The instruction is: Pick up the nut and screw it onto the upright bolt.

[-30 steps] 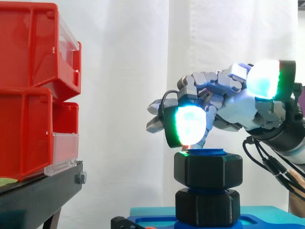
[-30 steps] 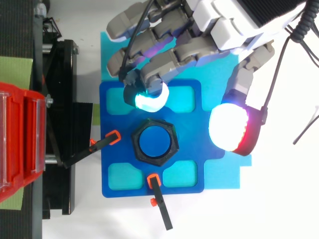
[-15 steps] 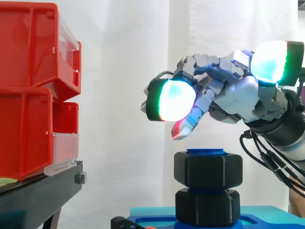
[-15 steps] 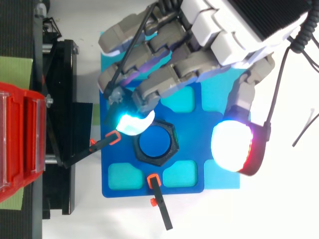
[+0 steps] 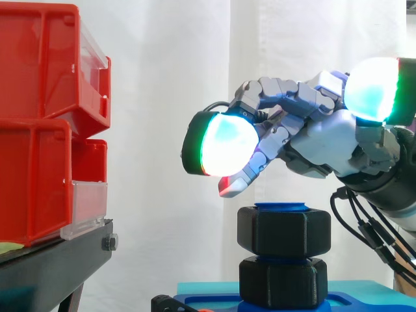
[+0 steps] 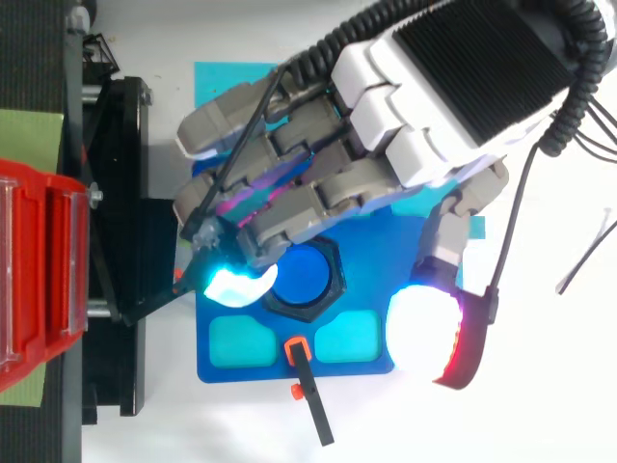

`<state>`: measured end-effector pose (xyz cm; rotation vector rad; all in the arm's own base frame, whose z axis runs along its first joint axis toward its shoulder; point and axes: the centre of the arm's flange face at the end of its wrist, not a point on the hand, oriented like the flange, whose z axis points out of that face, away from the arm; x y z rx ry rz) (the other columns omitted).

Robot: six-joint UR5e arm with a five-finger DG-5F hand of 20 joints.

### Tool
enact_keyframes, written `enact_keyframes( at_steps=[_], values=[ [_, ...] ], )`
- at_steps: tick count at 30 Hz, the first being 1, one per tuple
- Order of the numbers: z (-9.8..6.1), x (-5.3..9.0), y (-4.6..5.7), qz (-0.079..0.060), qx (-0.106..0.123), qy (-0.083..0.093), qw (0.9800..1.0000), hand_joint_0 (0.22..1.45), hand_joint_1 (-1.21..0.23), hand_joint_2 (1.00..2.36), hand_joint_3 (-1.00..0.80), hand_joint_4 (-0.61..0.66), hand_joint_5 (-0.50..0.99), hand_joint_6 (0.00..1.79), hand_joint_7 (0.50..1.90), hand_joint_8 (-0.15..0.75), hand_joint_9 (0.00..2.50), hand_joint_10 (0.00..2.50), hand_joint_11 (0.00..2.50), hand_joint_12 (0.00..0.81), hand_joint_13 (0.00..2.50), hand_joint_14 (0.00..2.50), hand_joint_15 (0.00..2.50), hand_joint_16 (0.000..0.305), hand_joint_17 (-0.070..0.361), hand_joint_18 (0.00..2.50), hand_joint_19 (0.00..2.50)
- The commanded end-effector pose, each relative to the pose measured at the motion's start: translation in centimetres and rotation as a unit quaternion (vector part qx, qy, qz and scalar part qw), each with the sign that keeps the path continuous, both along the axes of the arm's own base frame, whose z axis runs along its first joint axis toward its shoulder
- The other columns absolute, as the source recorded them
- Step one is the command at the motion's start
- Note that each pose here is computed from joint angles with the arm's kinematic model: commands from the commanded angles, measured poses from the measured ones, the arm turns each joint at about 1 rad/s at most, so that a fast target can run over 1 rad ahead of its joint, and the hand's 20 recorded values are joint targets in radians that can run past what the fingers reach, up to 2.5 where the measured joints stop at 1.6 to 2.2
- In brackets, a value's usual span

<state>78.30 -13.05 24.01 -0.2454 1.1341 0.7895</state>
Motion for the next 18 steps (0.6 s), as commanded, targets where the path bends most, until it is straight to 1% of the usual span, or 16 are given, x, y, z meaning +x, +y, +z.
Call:
enact_keyframes(
  at_steps=[1,4,16,17,18],
  values=[
    [-0.5,-0.1,0.4,-0.004,0.002,0.0,1.0,0.51,-0.11,1.0,-0.5,0.22,-0.07,0.5,0.8,0.189,0.97,0.0,0.0,0.243,0.55,0.0,0.0,0.028,0.062,0.28,0.03],
    [-0.7,-0.2,0.4,-0.005,0.003,0.002,1.0,0.51,-0.11,1.0,-0.5,0.21,-0.07,0.5,0.79,0.188,0.96,0.0,0.0,0.244,0.54,0.0,0.0,0.028,0.063,0.28,0.04],
    [-0.9,-0.2,0.4,-0.007,0.0,0.0,1.0,0.5,-0.12,1.0,-0.5,0.22,-0.08,0.5,0.79,0.193,0.94,0.0,0.0,0.248,0.54,0.0,0.0,0.028,0.064,0.27,0.03],
    [-1.7,0.0,0.4,-0.007,0.002,0.005,1.0,0.5,-0.12,1.0,-0.5,0.21,-0.08,0.5,0.79,0.191,0.94,0.0,0.0,0.248,0.54,0.0,0.0,0.028,0.064,0.28,0.04],
    [-2.0,0.1,0.4,-0.008,0.003,0.005,1.0,0.5,-0.13,1.0,-0.5,0.21,-0.08,0.5,0.79,0.191,0.94,0.0,0.0,0.248,0.54,0.0,0.0,0.028,0.064,0.28,0.04]
  ],
)
